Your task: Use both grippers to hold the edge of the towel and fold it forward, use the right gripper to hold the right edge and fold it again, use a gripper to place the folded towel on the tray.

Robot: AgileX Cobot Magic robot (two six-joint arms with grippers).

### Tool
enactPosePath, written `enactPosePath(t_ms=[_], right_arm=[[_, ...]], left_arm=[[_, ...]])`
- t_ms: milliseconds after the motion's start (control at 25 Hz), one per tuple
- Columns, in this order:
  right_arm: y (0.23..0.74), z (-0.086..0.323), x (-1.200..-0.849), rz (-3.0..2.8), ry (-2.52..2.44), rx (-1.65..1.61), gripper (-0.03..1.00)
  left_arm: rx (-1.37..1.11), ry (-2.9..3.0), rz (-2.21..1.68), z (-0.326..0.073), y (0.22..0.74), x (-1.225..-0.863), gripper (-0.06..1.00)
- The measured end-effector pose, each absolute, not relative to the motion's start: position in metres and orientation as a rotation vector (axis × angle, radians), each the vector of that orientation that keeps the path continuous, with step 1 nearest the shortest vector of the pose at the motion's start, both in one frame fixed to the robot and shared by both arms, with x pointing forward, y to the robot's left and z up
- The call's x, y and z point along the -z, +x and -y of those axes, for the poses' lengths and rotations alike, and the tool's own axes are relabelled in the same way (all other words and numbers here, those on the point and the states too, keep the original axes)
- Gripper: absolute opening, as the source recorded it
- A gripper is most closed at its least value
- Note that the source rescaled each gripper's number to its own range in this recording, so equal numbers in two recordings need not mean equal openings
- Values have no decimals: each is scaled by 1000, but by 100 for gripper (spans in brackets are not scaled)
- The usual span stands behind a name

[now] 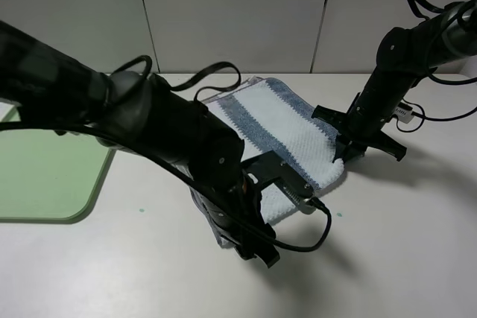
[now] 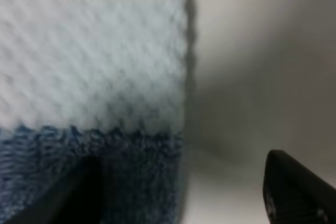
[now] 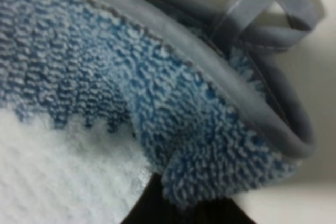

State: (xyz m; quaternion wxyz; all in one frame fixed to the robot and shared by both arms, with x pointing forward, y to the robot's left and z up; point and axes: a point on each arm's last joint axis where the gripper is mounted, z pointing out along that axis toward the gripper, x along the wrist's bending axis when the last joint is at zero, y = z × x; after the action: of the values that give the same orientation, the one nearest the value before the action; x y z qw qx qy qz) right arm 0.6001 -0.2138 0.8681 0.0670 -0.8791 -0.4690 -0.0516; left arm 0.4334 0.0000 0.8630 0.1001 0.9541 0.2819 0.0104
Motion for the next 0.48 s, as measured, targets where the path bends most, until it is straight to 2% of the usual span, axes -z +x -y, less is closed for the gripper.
enactPosePath(t_ms=[200,280,360,480], right_arm=[[600,214,-868,1414,-2650,157,0],[600,214,-868,1414,-2650,157,0],[600,214,-868,1414,-2650,157,0],[600,214,-868,1414,-2650,157,0]], left_arm=[[-41,2822,-823,3,436,-859,64],[-48,2826,-814,3,437,-859,59],[-61,2829,-799,3,438,-859,48],[-84,2822,-776,4,440,-858,21]])
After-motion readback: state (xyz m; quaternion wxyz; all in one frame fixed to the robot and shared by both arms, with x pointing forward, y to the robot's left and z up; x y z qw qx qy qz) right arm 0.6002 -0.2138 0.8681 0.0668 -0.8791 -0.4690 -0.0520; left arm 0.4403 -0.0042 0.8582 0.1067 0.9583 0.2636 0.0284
